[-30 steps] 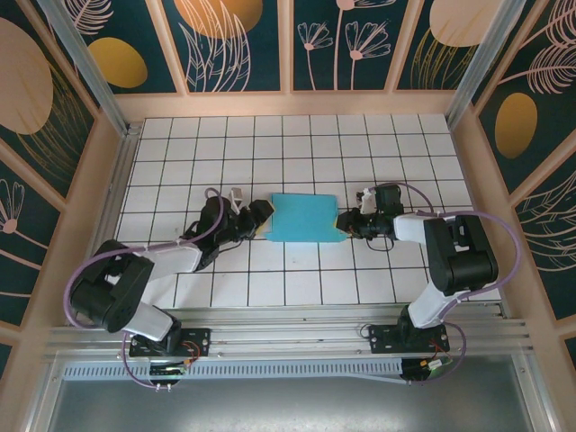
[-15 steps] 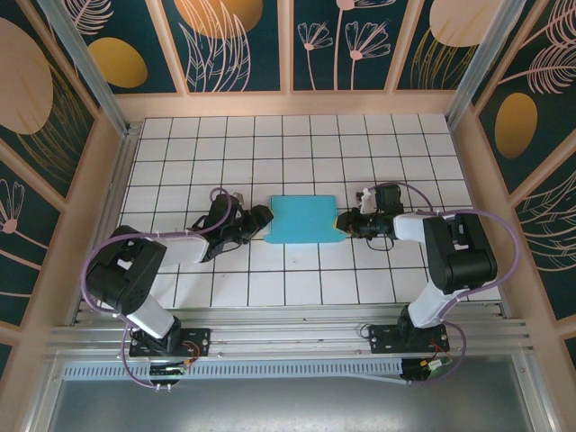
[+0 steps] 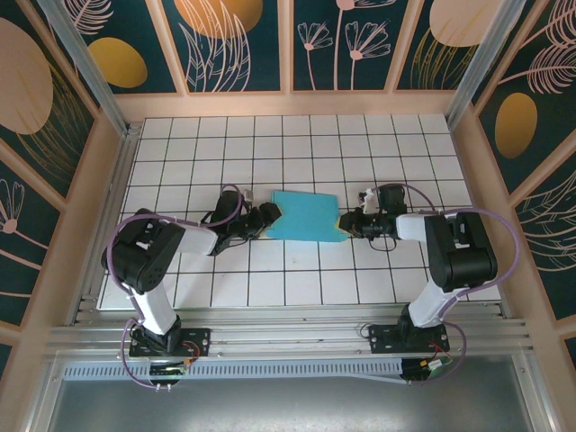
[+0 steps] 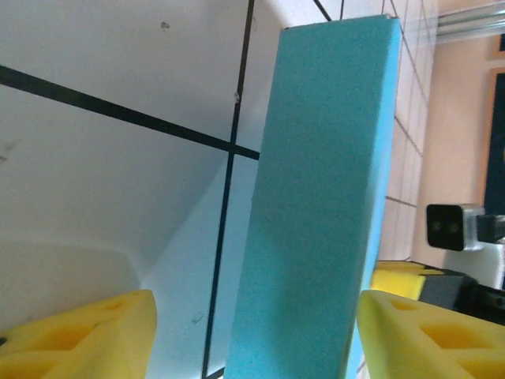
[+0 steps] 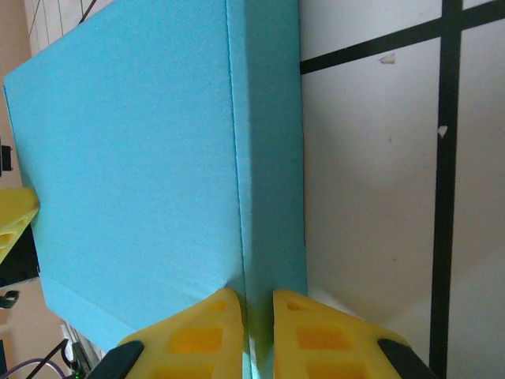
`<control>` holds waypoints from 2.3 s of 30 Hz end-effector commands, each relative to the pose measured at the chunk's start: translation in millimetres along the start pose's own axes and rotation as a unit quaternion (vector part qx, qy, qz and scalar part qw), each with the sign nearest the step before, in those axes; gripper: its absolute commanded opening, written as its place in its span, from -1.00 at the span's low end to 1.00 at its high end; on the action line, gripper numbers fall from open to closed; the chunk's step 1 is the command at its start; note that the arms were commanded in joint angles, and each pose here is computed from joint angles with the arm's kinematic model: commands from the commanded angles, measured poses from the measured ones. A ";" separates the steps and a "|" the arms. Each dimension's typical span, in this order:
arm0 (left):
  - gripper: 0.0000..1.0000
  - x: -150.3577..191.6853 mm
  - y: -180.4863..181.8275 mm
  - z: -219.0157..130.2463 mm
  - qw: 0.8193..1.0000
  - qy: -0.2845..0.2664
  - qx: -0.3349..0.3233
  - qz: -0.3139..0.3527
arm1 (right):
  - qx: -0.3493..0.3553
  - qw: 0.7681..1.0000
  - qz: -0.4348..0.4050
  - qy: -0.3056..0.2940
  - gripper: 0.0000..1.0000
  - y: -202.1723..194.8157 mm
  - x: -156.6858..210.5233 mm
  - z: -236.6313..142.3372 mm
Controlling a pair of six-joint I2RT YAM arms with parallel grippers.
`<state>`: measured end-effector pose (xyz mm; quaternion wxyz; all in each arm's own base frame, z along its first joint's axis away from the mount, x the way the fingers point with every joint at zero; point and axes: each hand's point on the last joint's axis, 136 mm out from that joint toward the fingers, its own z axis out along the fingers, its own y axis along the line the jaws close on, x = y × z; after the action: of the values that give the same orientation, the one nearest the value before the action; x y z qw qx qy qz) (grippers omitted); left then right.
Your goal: Fold the paper box
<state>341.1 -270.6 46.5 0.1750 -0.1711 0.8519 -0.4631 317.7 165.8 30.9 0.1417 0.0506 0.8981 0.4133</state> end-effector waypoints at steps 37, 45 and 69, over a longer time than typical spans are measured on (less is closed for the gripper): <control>-0.33 -10.5 -54.1 -35.4 0.992 -0.008 0.001 -0.124 | 0.002 0.690 -0.686 -0.232 0.82 203.1 56.7 -72.9; -0.33 -10.9 -58.5 -35.8 0.983 -0.006 0.010 -0.181 | 0.075 0.591 -0.772 -0.222 0.99 183.8 55.9 -33.3; -0.22 -14.1 -75.2 -39.4 0.975 0.000 0.036 -0.221 | 0.242 0.513 -0.801 -0.190 0.14 133.5 2.1 34.7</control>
<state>343.2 -271.3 111.3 0.0900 -0.3329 0.7982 -0.4940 313.4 271.0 88.5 0.5291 -0.6028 0.5850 -0.1204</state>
